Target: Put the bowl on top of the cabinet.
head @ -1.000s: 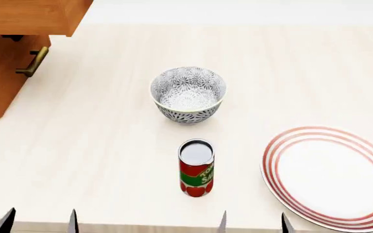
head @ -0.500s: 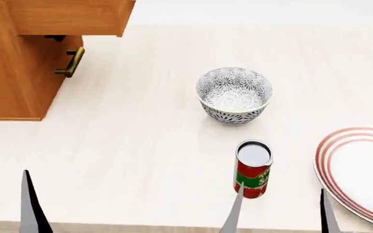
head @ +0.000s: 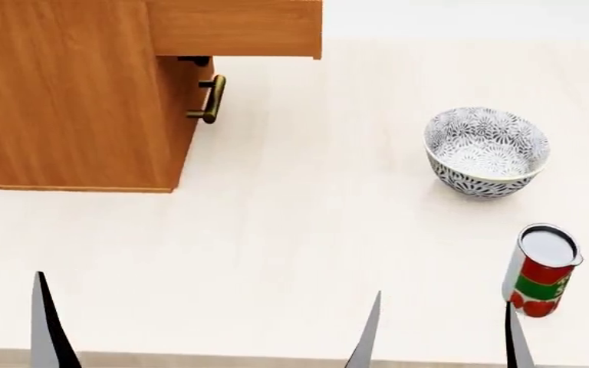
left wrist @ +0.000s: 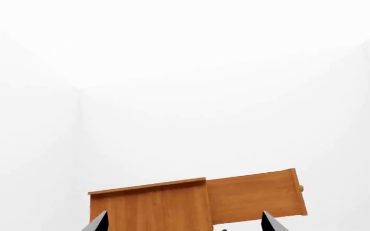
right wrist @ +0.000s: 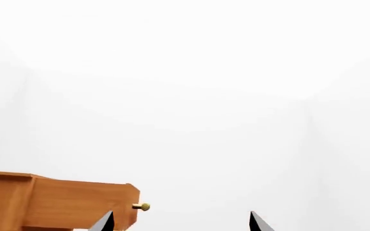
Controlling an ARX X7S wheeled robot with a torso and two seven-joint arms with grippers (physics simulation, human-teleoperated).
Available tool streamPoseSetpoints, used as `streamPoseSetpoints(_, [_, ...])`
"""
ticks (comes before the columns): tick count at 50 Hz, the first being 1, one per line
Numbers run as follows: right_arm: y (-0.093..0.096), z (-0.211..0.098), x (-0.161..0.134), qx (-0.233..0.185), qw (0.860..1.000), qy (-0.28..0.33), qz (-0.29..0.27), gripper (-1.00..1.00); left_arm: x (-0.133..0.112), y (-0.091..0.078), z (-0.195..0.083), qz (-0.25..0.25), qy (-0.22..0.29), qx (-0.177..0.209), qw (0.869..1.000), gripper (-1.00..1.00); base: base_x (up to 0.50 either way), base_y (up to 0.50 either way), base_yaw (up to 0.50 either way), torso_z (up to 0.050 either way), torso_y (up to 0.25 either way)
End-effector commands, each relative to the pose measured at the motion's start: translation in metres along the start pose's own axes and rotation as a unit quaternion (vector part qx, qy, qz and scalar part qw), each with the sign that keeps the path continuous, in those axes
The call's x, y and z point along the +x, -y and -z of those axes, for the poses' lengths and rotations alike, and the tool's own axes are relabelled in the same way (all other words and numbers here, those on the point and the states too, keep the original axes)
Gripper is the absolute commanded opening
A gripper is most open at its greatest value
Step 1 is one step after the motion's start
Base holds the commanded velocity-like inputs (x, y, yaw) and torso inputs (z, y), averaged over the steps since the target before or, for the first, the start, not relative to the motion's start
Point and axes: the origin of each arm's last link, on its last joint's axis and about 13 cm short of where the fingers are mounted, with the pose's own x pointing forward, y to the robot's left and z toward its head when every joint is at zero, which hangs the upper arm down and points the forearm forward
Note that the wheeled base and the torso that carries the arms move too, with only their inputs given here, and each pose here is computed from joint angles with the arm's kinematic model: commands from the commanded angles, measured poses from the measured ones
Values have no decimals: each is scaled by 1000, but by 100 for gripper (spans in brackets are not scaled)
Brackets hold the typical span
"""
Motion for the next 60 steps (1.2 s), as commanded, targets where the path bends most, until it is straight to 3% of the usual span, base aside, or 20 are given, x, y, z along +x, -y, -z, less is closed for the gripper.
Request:
streamPoseSetpoints(1, [0,0,0,0,1000,-1,-1,100,-1,0,1,0,1,0,1000,100,0,500,0,0,0])
streamPoseSetpoints(17, [-1,2,-2,-3,1000,-4,-10,100,0,0,2,-10,-6,2,1000,100,0,500,0,0,0])
streamPoseSetpoints(31, [-2,4,-4,3,1000,-20,-9,100,0,1,3,-12,-26,2,1000,100,0,10,0,0,0])
streamPoseSetpoints(32, [1,30,-19,-35,967,-253,-9,100,-25,3,45,-5,-212,12,977,100,0,0,0,0,0])
streamPoseSetpoints(33, [0,22,-12,-24,983,-181,-9,100,-2,0,10,-15,-66,6,998,100,0,0,0,0,0])
streamPoseSetpoints(34, [-1,15,-8,-15,993,-113,-8,100,1,0,4,-16,-28,2,999,100,0,0,0,0,0])
streamPoseSetpoints(35, [-2,6,-4,-3,999,-39,-8,100,1,0,4,-16,-28,2,999,100,0,0,0,0,0])
streamPoseSetpoints(36, [-2,4,-3,1,1000,-19,-8,100,1,0,4,-16,-28,2,999,100,0,0,0,0,0])
streamPoseSetpoints(52, [-2,4,-3,0,1000,-19,-9,100,1,0,4,-16,-28,3,999,100,2,0,0,0,0])
streamPoseSetpoints(60, [-2,3,-3,-2,1000,-12,-14,100,1,0,4,-16,-28,3,999,100,416,0,0,0,0])
